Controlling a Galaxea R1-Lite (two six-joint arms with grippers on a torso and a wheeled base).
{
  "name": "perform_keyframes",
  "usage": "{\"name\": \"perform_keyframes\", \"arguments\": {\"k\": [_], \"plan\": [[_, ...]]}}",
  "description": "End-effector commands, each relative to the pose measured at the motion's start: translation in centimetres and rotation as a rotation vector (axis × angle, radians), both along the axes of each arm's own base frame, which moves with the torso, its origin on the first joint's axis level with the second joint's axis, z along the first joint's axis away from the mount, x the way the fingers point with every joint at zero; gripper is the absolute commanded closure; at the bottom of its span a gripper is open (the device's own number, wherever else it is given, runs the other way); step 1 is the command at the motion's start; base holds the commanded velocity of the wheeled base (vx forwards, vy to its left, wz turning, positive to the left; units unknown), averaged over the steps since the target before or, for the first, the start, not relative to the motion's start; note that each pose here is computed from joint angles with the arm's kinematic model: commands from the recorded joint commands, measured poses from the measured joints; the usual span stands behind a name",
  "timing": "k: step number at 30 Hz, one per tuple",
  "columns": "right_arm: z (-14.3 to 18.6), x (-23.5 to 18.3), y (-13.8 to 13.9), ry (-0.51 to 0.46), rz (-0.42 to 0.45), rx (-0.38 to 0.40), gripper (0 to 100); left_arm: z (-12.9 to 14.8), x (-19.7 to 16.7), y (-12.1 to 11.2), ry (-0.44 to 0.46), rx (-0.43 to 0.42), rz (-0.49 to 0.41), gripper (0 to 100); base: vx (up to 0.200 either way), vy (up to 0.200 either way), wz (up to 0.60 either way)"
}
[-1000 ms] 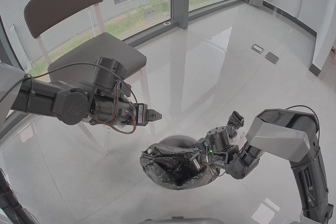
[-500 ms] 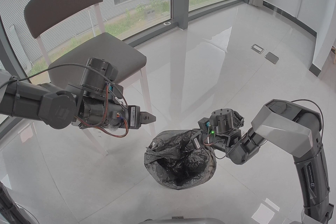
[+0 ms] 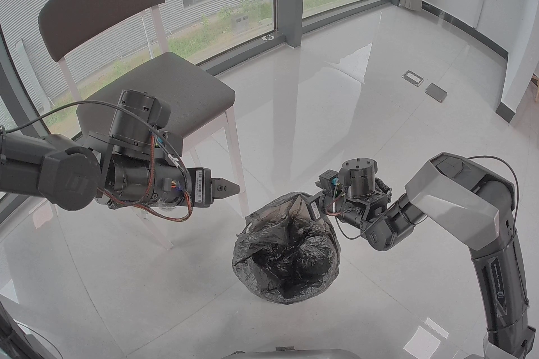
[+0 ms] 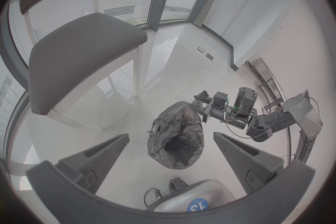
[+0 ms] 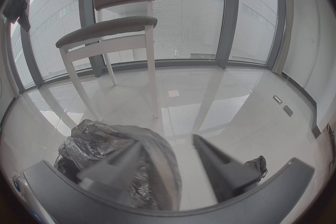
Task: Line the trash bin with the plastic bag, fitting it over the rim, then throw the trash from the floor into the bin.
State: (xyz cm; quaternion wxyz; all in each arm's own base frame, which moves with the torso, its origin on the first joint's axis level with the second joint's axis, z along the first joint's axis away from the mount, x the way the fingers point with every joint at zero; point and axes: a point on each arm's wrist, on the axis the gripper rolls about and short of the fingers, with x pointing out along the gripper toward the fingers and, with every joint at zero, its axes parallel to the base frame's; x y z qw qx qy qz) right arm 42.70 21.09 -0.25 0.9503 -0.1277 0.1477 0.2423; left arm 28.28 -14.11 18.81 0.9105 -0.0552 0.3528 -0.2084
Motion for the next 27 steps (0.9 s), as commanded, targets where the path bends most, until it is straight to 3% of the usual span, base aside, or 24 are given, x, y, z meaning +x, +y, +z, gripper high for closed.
{"name": "perform_keyframes", "arguments": {"k": [1, 14, 27], "plan": [[-0.3, 0.2, -0.4, 0.002, -0.014, -0.002, 0, 0.0, -0.3, 0.1, 0.001, 0.001, 0.001, 0, 0.000, 0.000, 0.00], [-1.8, 2.7, -3.3, 0.012, -0.087, -0.011, 0, 0.0, -0.8, 0.4, 0.002, 0.006, 0.006, 0, 0.000, 0.000, 0.00], [-5.9, 1.5, -1.8, 0.087, -0.042, -0.032, 0, -0.7, -2.8, 2.2, 0.023, 0.018, 0.030, 0, 0.000, 0.000, 0.00]]}}
